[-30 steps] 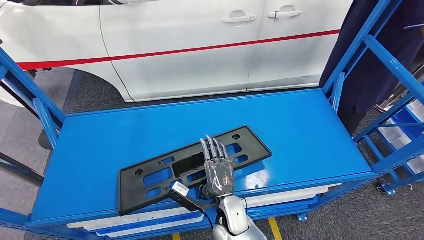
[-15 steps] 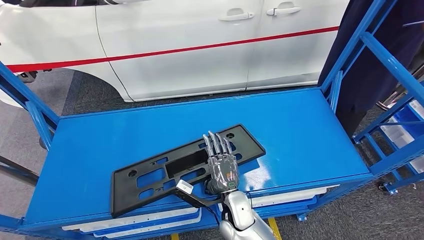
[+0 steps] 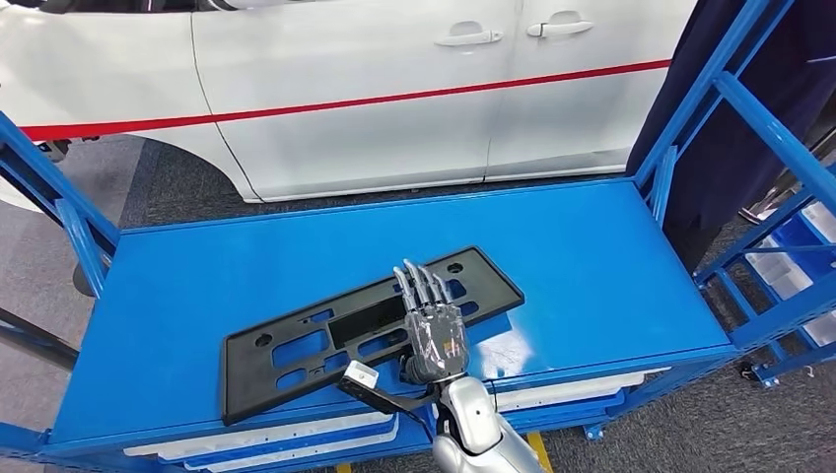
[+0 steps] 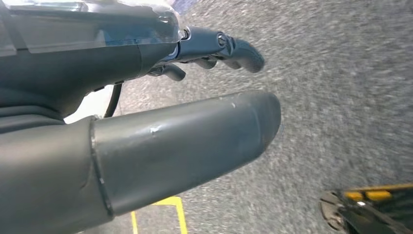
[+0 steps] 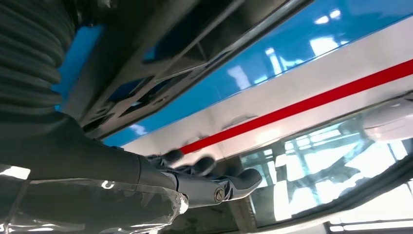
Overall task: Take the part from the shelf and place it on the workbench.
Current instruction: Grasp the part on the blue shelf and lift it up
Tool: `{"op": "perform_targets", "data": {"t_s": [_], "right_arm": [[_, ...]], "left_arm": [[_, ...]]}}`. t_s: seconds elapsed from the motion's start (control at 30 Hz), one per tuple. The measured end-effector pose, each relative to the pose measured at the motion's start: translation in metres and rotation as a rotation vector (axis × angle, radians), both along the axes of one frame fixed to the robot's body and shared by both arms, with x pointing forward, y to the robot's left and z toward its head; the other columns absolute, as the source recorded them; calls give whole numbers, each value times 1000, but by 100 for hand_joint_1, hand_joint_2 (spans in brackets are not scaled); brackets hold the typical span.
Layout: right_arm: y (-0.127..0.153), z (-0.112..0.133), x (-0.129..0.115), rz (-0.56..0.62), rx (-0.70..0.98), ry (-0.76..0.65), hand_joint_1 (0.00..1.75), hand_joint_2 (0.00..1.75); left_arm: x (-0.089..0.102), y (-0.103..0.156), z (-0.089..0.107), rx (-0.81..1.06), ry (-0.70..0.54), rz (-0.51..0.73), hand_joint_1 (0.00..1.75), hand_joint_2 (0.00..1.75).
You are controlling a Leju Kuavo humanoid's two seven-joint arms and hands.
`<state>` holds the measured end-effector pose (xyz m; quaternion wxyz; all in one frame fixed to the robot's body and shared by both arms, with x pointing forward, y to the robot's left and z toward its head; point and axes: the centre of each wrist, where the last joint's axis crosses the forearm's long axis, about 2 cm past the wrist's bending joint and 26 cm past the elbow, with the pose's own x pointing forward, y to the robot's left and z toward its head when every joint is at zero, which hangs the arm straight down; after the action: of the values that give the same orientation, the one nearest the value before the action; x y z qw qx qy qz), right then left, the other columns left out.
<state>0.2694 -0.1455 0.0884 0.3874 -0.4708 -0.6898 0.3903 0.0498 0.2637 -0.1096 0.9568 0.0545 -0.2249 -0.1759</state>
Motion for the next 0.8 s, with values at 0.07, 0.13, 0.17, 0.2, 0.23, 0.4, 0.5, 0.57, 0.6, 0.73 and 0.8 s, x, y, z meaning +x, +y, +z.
{"op": "perform_targets", "data": {"t_s": [0.07, 0.13, 0.17, 0.2, 0.23, 0.4, 0.5, 0.57, 0.6, 0.73, 0.8], "right_arm": [[-2, -1, 0, 11, 0, 1, 161, 175], [-5, -3, 0, 12, -2, 8, 155, 175], [-6, -5, -1, 11, -2, 13, 150, 175], [-8, -6, -1, 7, -1, 18, 145, 175], [-9, -7, -2, 3, 0, 22, 141, 175], [-11, -9, -1, -15, -3, 29, 138, 175], [-12, -8, 0, -16, -5, 26, 142, 175], [-12, -8, 0, -16, -7, 26, 145, 175], [-12, -8, 0, -17, -8, 26, 145, 175], [-13, -9, 0, -20, -14, 27, 141, 175], [-13, -9, 0, -22, -16, 27, 132, 175]], "left_arm": [[0, 0, 0, 0, 0, -1, 0, 0], [0, 0, 0, 0, 0, 0, 0, 0], [0, 0, 0, 0, 1, 0, 0, 0], [0, 0, 0, 0, 1, 0, 0, 0], [0, 0, 0, 0, 1, 0, 0, 0], [0, 0, 0, -4, 1, 2, 0, 0], [1, 0, 0, -6, 2, 3, 0, 0], [0, 0, 0, -8, 2, 2, 0, 0], [0, -1, 0, -9, 2, 1, 0, 0], [-1, -1, 0, -11, 4, -2, 0, 0], [-1, -1, 0, -11, 4, -3, 0, 0]]}}
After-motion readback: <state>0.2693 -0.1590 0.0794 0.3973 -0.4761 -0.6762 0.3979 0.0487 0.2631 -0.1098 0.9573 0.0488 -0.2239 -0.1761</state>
